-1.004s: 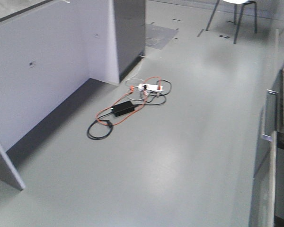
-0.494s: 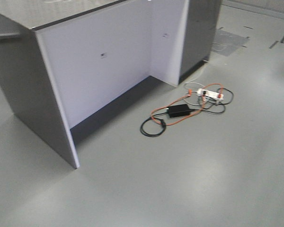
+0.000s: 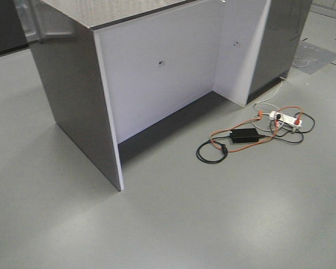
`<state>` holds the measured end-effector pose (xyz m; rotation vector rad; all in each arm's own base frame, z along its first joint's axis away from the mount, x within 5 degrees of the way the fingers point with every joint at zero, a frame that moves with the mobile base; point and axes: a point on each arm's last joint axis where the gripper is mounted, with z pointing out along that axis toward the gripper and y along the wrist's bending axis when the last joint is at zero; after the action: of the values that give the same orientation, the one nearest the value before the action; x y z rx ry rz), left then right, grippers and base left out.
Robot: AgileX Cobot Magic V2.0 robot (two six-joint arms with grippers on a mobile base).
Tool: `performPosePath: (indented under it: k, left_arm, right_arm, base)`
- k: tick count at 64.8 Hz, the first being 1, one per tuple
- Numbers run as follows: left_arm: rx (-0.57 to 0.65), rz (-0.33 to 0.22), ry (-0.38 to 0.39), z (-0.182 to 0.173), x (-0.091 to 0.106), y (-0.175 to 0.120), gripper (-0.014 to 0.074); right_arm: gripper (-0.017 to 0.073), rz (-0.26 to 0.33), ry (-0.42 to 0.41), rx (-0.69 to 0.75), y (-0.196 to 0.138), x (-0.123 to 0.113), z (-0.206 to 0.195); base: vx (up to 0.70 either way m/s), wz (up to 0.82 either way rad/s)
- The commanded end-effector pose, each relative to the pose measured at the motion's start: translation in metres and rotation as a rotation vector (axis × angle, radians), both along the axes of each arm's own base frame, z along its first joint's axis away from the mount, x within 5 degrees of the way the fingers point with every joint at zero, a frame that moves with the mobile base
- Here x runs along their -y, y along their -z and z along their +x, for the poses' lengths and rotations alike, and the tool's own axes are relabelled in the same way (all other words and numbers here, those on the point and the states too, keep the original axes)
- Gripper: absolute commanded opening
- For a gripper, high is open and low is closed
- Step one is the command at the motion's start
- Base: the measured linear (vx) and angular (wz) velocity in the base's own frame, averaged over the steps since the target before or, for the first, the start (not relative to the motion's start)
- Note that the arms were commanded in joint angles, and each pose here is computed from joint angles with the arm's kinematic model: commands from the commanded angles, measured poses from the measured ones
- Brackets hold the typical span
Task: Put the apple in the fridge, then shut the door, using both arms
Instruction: 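Turn the base away from the counter holding the apple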
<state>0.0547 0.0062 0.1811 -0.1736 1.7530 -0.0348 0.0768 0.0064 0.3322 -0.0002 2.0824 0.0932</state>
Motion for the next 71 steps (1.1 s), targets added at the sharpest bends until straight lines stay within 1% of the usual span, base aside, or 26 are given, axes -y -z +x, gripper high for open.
performPosePath:
  k: [1,21,52,71]
  left_arm:
    - [0.069,-0.008,0.024,0.001,0.002,-0.0005,-0.0006]
    - [0.069,-0.008,0.024,0.001,0.002,-0.0005,-0.0006]
    - [0.069,-0.008,0.024,0.001,0.002,-0.0005,-0.0006]
    - [0.069,-0.008,0.024,0.001,0.002,-0.0005,-0.0006]
  right_arm:
    - [0.0125,0.003,0.016,0.094,-0.014,0.001,0.0027]
    - [0.0125,0.003,0.017,0.095,-0.0141,0.0011,0.0027]
    - [0.0125,0.003,0.017,0.095,-0.0141,0.0011,0.0027]
    - [0.0125,0.003,0.017,0.095,-0.0141,0.0011,0.0027]
  base:
    - [-0.03,0.22]
    - [-0.04,0.3]
    - [-0.05,0.41]
    - [-0.03,0.28]
